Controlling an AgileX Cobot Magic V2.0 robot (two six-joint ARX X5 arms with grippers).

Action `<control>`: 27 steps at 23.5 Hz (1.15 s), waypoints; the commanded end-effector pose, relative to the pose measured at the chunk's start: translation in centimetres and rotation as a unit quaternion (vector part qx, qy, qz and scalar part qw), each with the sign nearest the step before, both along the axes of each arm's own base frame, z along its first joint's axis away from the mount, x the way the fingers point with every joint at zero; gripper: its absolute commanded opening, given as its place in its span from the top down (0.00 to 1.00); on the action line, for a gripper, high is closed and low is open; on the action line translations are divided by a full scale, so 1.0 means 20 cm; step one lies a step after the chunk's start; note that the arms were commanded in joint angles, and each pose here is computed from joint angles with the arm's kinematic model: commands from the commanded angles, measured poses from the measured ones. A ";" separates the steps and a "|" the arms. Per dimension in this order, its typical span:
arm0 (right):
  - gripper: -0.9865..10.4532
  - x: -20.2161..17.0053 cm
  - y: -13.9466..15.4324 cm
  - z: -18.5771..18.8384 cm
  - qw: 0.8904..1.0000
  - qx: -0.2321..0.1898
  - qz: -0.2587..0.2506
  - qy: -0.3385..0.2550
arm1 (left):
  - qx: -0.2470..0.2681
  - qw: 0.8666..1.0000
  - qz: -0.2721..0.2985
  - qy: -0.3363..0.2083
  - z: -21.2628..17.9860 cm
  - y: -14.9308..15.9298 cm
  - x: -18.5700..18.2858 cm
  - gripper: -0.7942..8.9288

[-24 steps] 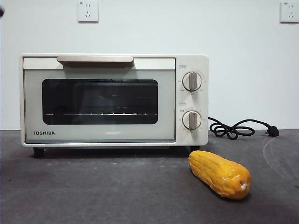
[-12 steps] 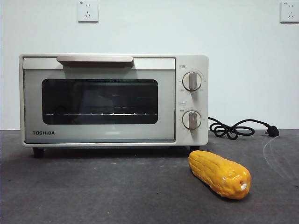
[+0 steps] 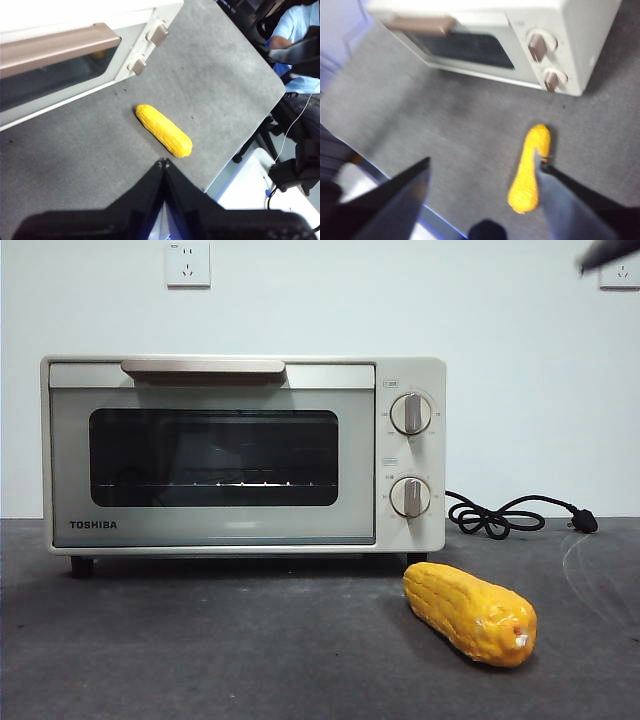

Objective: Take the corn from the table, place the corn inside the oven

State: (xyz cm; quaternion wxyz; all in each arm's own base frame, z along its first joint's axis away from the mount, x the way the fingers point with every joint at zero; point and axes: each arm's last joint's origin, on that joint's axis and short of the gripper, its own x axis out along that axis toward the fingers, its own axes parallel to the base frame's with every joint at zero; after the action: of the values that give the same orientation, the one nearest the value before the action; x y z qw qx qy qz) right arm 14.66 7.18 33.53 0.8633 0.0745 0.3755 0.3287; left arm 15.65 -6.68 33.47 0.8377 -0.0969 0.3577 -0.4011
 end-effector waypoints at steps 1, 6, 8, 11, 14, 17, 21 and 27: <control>0.39 0.01 0.07 -0.03 0.999 -0.033 0.002 0.007 | 0.009 1.000 -0.010 -0.010 0.00 -0.02 0.00 0.92; 0.39 0.04 0.20 -0.10 0.995 -0.093 0.008 0.030 | 0.015 1.000 -0.014 -0.012 0.00 -0.04 -0.01 0.92; 0.39 0.05 0.25 -0.13 0.993 -0.113 0.009 0.038 | 0.016 1.000 -0.013 -0.012 0.00 -0.04 -0.01 0.92; 0.39 0.07 0.32 -0.18 0.989 -0.139 0.006 0.046 | 0.017 1.000 -0.013 -0.012 0.00 -0.04 -0.01 0.92; 0.39 0.11 0.39 -0.25 0.984 -0.170 0.000 0.055 | 0.017 1.000 -0.013 -0.012 0.00 -0.04 -0.01 0.92; 0.39 0.18 0.45 -0.33 0.979 -0.190 -0.001 0.068 | 0.017 1.000 -0.013 -0.012 0.00 -0.04 -0.01 0.92; 0.39 0.25 0.51 -0.44 0.972 -0.220 -0.008 0.082 | 0.017 1.000 -0.013 -0.012 0.00 -0.04 -0.01 0.92; 0.39 0.34 0.58 -0.61 0.961 -0.254 0.004 0.112 | 0.017 1.000 -0.013 -0.012 0.00 -0.04 -0.01 0.92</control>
State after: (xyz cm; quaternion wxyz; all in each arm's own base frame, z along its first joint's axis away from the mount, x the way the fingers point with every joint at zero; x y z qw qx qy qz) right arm 21.32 18.73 21.46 0.8053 -0.1093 0.5422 0.2134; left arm 15.47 -7.34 33.38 0.8379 -0.0790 0.3597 -0.4028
